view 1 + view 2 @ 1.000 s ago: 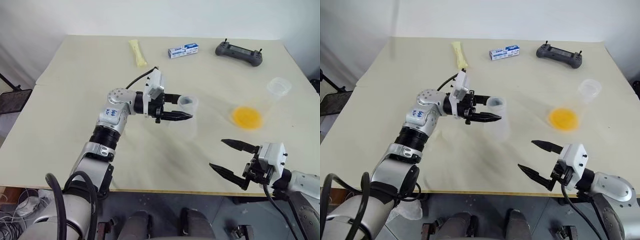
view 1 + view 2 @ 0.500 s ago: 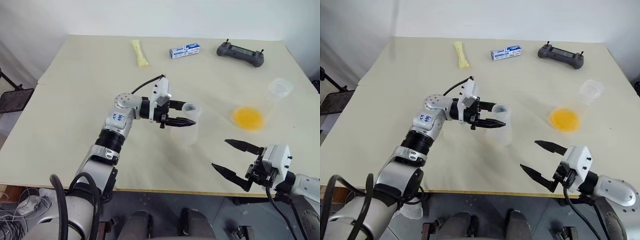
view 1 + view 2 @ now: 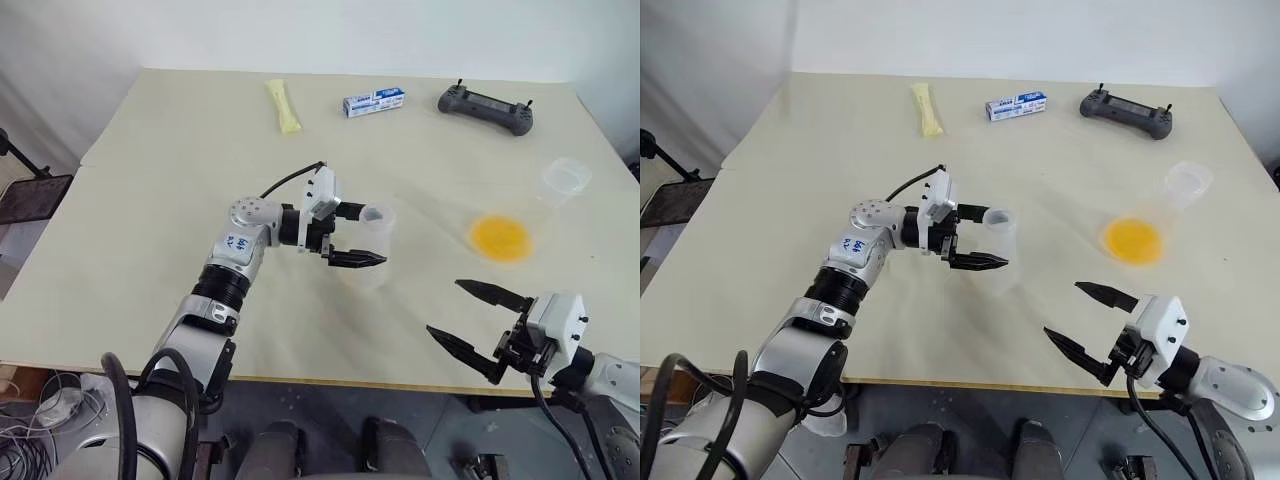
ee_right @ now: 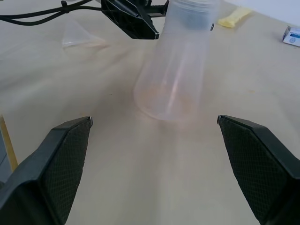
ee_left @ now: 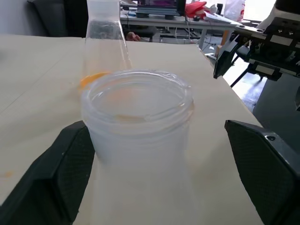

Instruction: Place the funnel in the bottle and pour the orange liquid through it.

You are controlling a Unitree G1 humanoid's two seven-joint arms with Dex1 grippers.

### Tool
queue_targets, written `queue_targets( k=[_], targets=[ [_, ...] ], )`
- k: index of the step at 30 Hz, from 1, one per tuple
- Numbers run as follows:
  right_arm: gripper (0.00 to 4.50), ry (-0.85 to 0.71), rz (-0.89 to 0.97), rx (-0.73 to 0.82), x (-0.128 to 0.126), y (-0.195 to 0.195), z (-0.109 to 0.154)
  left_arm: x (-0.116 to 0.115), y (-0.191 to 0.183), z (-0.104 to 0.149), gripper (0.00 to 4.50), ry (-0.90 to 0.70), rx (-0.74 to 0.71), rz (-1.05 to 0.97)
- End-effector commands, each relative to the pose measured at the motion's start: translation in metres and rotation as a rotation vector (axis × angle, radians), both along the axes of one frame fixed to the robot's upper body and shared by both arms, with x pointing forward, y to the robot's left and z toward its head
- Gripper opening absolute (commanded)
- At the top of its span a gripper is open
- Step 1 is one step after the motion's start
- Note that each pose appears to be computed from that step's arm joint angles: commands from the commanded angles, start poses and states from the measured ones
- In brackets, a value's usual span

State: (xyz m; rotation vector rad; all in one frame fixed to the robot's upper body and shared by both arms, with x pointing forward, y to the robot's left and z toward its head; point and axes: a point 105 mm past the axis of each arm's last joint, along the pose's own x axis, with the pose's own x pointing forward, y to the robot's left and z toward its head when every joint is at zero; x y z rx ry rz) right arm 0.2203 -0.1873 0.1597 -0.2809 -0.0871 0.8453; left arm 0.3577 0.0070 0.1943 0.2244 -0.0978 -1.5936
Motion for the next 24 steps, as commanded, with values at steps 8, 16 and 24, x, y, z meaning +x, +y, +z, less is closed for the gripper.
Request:
queue_targets(
  k=[8,16,24],
  targets=[
    [4.5,-0.076,0.005,-0.041,0.008,-0.007,0.019,0.001,0.0,0.011,4.48,-0.037,-0.028,0.036],
    [4.5,-0.078,0.01,-0.047,0.01,-0.009,0.021,-0.005,0.0,0.013,4.48,-0.042,-0.033,0.02],
    [4.5,-0.077,0.011,-0.054,0.011,-0.01,0.023,-0.002,0.012,0.023,4.48,-0.073,-0.004,0.035]
  ],
)
